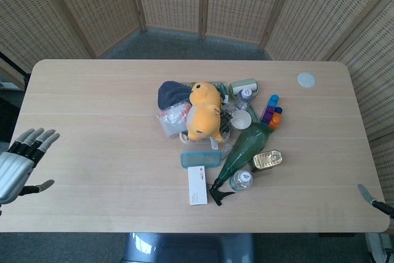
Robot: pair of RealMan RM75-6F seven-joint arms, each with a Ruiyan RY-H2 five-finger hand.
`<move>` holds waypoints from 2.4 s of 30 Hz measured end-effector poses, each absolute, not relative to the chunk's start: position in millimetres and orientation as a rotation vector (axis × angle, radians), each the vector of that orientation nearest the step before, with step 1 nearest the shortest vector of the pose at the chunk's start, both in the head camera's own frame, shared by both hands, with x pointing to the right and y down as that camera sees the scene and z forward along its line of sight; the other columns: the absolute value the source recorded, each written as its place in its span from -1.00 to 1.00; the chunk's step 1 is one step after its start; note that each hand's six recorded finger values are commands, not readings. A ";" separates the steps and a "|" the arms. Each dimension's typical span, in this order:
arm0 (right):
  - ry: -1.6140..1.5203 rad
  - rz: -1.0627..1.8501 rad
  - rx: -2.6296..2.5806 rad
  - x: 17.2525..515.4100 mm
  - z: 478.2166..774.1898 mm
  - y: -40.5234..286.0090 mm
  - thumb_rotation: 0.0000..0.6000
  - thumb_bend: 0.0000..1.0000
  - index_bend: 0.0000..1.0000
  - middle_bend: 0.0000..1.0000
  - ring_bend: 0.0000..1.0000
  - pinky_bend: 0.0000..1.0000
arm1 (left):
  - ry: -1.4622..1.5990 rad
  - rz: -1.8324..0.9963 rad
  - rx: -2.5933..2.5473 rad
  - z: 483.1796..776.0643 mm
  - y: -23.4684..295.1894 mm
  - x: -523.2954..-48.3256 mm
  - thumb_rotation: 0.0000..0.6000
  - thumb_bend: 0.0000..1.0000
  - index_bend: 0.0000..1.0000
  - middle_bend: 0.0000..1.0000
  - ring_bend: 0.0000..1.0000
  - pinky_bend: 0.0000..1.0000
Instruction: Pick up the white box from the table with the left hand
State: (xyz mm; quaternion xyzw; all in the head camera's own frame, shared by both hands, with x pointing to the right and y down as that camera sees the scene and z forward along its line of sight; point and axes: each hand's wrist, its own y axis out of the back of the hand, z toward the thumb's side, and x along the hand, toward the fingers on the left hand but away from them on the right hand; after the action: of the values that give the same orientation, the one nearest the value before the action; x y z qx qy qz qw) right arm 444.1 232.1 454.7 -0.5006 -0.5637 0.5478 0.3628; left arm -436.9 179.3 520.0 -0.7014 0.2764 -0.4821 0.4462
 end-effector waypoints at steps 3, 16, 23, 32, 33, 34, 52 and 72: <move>-1.452 1.407 -1.286 443.7 453.0 232.7 0.69 -1.00 -1.00 -1.00 -1.00 -1.00 | 0.538 -1.060 -1.774 528.5 168.0 -425.2 1.00 -1.00 -1.00 -1.00 -1.00 -1.00; -1.463 1.405 -1.300 444.7 451.9 233.4 0.69 -1.00 -1.00 -1.00 -1.00 -1.00 | 0.150 -0.582 -1.947 580.2 161.0 -328.2 1.00 -1.00 -1.00 -1.00 -1.00 -1.00; -1.486 1.401 -1.309 448.6 450.1 232.9 0.69 -1.00 -1.00 -1.00 -1.00 -1.00 | 0.032 -0.503 -1.965 603.0 165.9 -279.6 1.00 -1.00 -1.00 -1.00 -1.00 -1.00; -1.507 1.391 -1.329 451.5 448.1 232.7 0.69 -1.00 -1.00 -1.00 -1.00 -1.00 | -0.083 -0.418 -1.960 625.6 176.0 -227.0 1.00 -1.00 -1.00 -1.00 -1.00 -1.00; -1.510 1.390 -1.331 451.8 447.9 232.6 0.69 -1.00 -1.00 -1.00 -1.00 -1.00 | -0.095 -0.413 -1.957 628.2 177.0 -223.1 1.00 -1.00 -1.00 -1.00 -1.00 -1.00; -1.512 1.390 -1.334 452.1 447.8 232.6 0.70 -1.00 -1.00 -1.00 -1.00 -1.00 | -0.107 -0.408 -1.954 630.7 177.9 -219.1 1.00 -1.00 -1.00 -1.00 -1.00 -1.00; -1.546 1.379 -1.365 460.7 444.5 232.1 0.68 -1.00 -1.00 -1.00 -1.00 -1.00 | -0.223 -0.374 -1.924 684.7 192.7 -133.5 1.00 -1.00 -1.00 -1.00 -1.00 -1.00; -1.591 1.369 -1.362 472.1 435.3 235.6 0.70 -1.00 -1.00 -1.00 -1.00 -1.00 | -0.275 -0.355 -1.922 713.8 208.6 -68.6 1.00 -1.00 -0.91 -0.99 -1.00 -0.73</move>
State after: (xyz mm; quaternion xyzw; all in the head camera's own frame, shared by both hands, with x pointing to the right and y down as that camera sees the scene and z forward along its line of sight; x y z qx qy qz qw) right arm 472.1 235.6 435.3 -0.5166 -0.6035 0.5195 0.3146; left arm -68.6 208.6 713.8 -0.8125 -0.1161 -0.1501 0.5512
